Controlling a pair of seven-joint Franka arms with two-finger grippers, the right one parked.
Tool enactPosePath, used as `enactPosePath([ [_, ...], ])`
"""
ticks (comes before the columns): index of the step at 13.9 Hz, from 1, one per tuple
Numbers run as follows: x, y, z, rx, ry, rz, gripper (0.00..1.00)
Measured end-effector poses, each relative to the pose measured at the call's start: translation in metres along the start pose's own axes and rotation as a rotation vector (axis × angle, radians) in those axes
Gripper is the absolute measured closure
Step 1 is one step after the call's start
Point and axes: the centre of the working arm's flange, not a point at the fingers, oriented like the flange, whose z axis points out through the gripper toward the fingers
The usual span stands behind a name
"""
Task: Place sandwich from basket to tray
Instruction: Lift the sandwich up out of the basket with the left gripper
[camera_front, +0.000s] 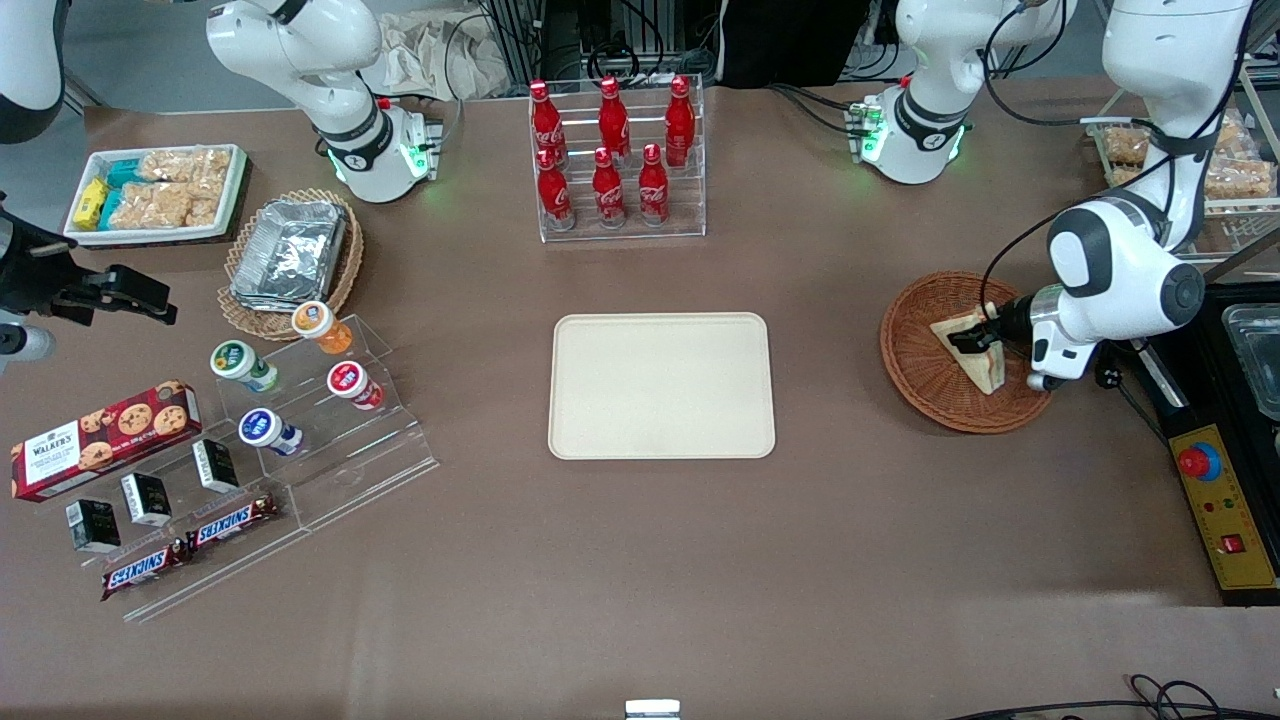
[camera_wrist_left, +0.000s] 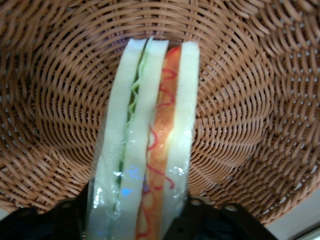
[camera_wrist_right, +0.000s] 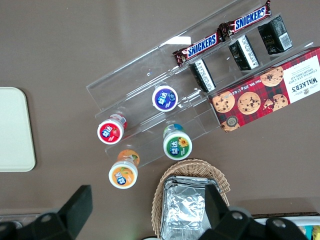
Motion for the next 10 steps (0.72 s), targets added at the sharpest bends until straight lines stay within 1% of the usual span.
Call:
enactPosePath([
  [1,0.000,0.002,-0.002,-0.001,0.003,-0.004,0.52],
  [2,0.000,0.004,-0.005,-0.004,0.009,-0.003,0.57],
  [3,-0.001,0.006,-0.010,-0.008,0.017,0.002,0.59],
  [5,-0.006,0.014,-0.029,-0.016,0.023,0.022,0.60],
  [6,-0.011,0.018,-0.043,-0.012,0.029,0.042,0.59],
  [8,-0.022,0.024,-0.082,0.014,0.051,0.091,0.59],
  [9,-0.029,0.025,-0.105,0.027,0.061,0.112,0.56],
  [10,-0.038,0.028,-0.128,0.039,0.068,0.131,0.55],
])
